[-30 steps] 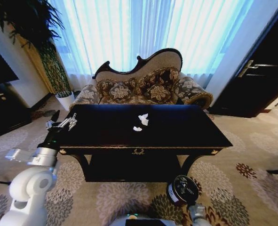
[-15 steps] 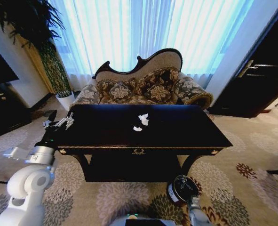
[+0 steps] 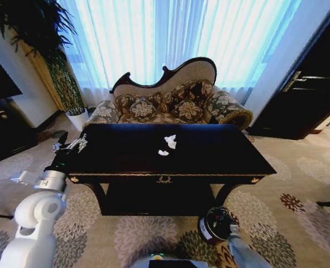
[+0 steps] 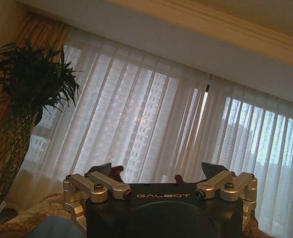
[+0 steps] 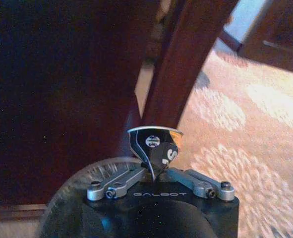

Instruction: Move to the front of the table and place the trash on the table into the trash bin.

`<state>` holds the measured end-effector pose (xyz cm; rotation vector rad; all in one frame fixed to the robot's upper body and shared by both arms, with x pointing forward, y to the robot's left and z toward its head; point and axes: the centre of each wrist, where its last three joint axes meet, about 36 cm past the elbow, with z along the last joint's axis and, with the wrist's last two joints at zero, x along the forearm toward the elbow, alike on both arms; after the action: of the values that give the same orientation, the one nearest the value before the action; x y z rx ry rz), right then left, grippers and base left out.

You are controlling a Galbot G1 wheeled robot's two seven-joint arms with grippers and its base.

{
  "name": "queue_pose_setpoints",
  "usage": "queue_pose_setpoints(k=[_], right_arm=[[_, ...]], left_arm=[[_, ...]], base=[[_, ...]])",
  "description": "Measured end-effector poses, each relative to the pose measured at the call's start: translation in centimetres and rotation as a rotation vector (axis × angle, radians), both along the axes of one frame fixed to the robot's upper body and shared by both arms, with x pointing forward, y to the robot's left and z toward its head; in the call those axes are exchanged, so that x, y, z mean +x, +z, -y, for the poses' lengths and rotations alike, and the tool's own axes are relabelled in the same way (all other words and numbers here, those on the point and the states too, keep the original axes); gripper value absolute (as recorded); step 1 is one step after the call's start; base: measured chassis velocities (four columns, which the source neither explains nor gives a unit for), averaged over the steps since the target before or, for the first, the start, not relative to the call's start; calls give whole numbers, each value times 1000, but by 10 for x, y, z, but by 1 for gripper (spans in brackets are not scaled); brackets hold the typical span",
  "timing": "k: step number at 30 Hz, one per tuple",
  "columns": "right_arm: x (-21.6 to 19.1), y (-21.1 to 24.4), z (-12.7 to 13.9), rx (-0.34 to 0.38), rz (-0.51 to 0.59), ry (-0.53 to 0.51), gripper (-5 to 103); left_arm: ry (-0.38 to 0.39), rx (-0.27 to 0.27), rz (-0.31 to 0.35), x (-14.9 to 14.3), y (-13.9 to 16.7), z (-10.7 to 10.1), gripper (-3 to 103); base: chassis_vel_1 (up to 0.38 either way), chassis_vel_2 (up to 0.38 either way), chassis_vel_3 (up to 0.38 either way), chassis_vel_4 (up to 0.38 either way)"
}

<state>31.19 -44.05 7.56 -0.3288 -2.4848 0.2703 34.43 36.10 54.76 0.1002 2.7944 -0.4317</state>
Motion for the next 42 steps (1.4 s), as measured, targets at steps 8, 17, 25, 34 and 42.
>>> queue_pose_setpoints(k=[8, 17, 25, 34, 42], right_arm=[[-9, -4, 3, -23, -93, -36, 0], [-18, -4, -1, 3, -120, -31, 16], [-27, -5, -7, 22, -118, -12, 43], [-58, -2, -45, 112, -82, 119, 76], [-114, 25, -81, 210, 6, 292, 100]], left_arm=[[6, 4, -7, 2, -4, 0, 100], [-1, 5, 1, -3, -2, 8, 100], [2, 13, 6, -11, 1, 9, 100], [7, 6, 4, -13, 0, 7, 100], [-3, -5, 18, -13, 3, 10, 100]], base=[[0, 0, 0, 0], [0, 0, 0, 0], [0, 0, 0, 0], [0, 0, 0, 0], [0, 0, 0, 0]])
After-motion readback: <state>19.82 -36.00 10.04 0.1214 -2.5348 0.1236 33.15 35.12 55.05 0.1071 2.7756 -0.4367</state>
